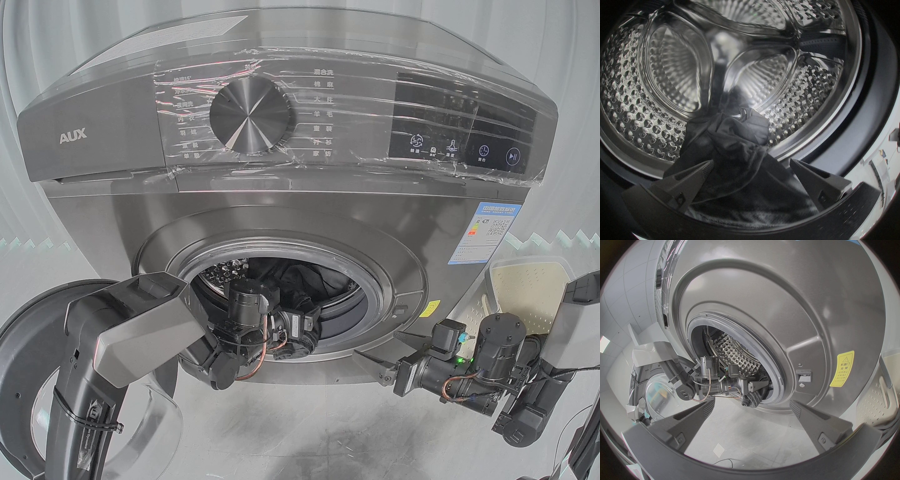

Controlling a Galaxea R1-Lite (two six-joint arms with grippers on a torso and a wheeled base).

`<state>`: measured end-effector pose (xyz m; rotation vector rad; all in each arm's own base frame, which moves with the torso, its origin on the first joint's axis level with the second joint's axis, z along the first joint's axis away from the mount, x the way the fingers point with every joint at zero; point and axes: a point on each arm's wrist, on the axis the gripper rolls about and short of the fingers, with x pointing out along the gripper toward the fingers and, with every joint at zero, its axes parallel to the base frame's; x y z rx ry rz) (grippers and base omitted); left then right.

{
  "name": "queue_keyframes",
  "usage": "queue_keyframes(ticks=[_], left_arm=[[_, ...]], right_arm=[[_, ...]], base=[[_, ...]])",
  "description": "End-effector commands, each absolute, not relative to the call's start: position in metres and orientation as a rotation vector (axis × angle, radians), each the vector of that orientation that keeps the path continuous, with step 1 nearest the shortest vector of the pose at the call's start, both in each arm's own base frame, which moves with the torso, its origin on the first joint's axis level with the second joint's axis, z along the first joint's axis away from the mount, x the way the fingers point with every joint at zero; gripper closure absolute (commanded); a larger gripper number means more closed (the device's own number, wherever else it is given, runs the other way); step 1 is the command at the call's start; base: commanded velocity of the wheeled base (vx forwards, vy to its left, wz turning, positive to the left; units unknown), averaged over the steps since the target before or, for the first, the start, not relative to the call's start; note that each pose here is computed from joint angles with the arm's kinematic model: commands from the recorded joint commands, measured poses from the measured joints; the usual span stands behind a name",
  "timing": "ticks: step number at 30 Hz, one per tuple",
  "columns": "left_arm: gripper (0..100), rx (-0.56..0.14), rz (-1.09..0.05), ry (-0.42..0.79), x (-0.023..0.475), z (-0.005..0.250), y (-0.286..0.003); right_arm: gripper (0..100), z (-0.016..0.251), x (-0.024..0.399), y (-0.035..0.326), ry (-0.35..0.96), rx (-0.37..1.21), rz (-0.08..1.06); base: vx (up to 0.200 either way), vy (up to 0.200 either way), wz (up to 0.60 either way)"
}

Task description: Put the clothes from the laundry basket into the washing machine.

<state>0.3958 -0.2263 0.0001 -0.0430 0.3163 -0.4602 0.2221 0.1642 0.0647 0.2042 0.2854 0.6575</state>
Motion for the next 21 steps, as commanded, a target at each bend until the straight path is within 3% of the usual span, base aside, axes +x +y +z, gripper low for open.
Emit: queue_keyframes(ticks=[1,6,7,17,21], left_arm=[[0,-0.005,-0.475,0.347,0.387,-0.005,-0.224],[0,0.008,-0.473,0.357,0.387,-0.014,-0.224],[100,0.008,-0.473,0.355,0.388,-0.013,-0.225],[100,-0.022,-0.456,0.291,0.401,-0.002,-0.230],[100,-0.051,-0.408,0.196,0.421,0.011,-0.235]], right_arm=[[0,0.064,0.222,0.165,0.286,0.204,0.659],[0,0.065,0.222,0.164,0.285,0.205,0.658],[0,0.065,0.222,0.164,0.285,0.205,0.658],[0,0.065,0.222,0.165,0.282,0.205,0.660],[0,0.065,0.222,0.164,0.282,0.206,0.659]], base=[[0.000,0.000,0.00],[0.000,0.000,0.00],[0.000,0.000,0.00],[0.000,0.000,0.00],[0.000,0.000,0.00]])
